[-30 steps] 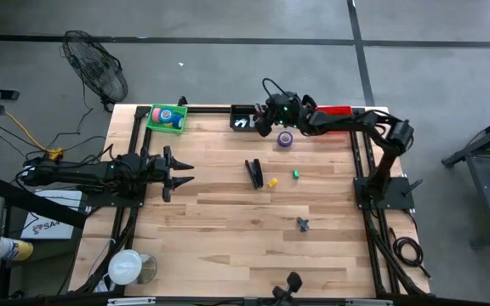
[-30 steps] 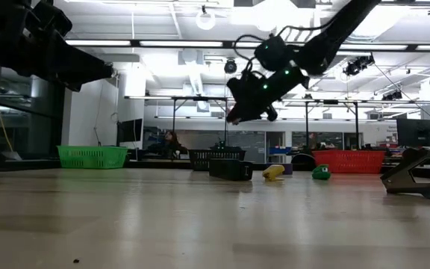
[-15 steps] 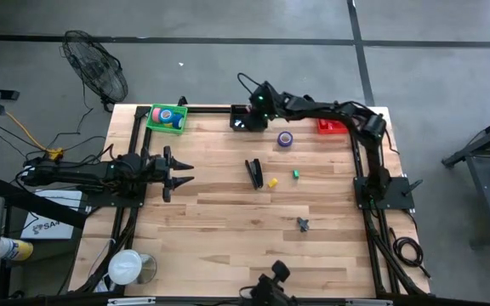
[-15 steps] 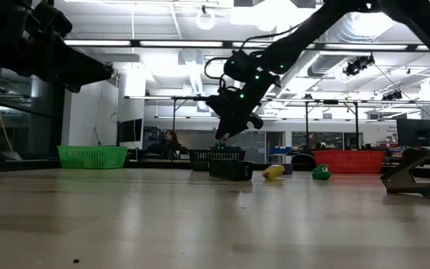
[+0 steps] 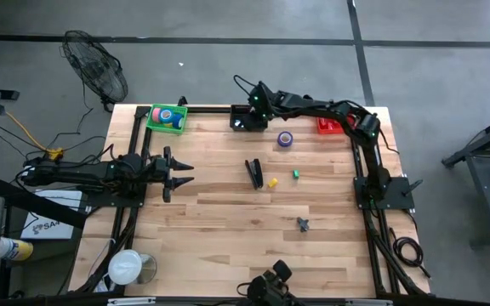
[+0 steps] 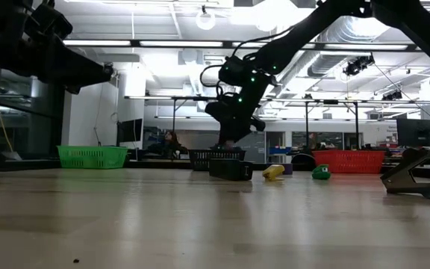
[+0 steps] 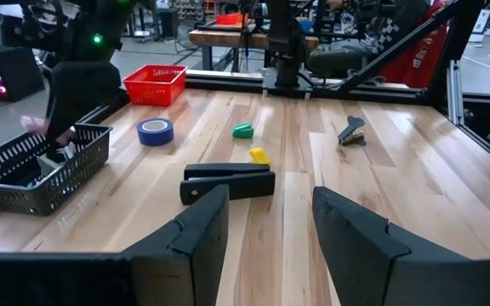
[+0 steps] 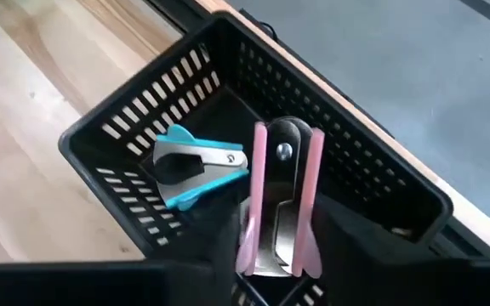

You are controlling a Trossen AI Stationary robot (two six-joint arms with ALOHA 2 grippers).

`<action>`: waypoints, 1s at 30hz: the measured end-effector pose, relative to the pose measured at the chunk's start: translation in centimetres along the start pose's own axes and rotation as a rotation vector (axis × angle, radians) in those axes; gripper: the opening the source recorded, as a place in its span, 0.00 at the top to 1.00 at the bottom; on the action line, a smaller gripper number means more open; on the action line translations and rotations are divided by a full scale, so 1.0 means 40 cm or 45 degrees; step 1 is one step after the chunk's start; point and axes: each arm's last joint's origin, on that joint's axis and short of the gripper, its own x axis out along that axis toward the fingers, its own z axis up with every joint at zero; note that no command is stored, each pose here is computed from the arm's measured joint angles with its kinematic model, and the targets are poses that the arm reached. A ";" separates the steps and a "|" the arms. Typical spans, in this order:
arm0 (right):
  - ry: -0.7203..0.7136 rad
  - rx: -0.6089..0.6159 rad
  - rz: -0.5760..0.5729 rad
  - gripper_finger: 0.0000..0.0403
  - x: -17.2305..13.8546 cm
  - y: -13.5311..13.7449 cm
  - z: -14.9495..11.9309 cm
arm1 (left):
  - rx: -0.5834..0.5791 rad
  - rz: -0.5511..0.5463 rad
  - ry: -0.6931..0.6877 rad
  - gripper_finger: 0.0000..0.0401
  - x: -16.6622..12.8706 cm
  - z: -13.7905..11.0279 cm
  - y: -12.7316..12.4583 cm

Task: Pick and place Stapler, Stapler remover, tape
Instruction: Put the pink staple remover in the black bin, then put the purple tape in the green bin

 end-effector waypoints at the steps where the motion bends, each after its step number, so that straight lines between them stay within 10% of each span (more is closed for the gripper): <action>1: 0.001 0.000 -0.001 0.64 0.000 0.000 0.000 | 0.000 0.000 0.001 0.58 0.000 0.000 0.000; 9: 0.010 -0.003 -0.003 0.44 0.000 0.000 -0.002 | 0.001 0.000 0.016 0.58 0.000 -0.003 0.000; 30: 0.585 -0.043 -0.205 0.45 -0.096 -0.040 -0.135 | -0.017 -0.028 0.026 0.58 0.000 -0.005 -0.001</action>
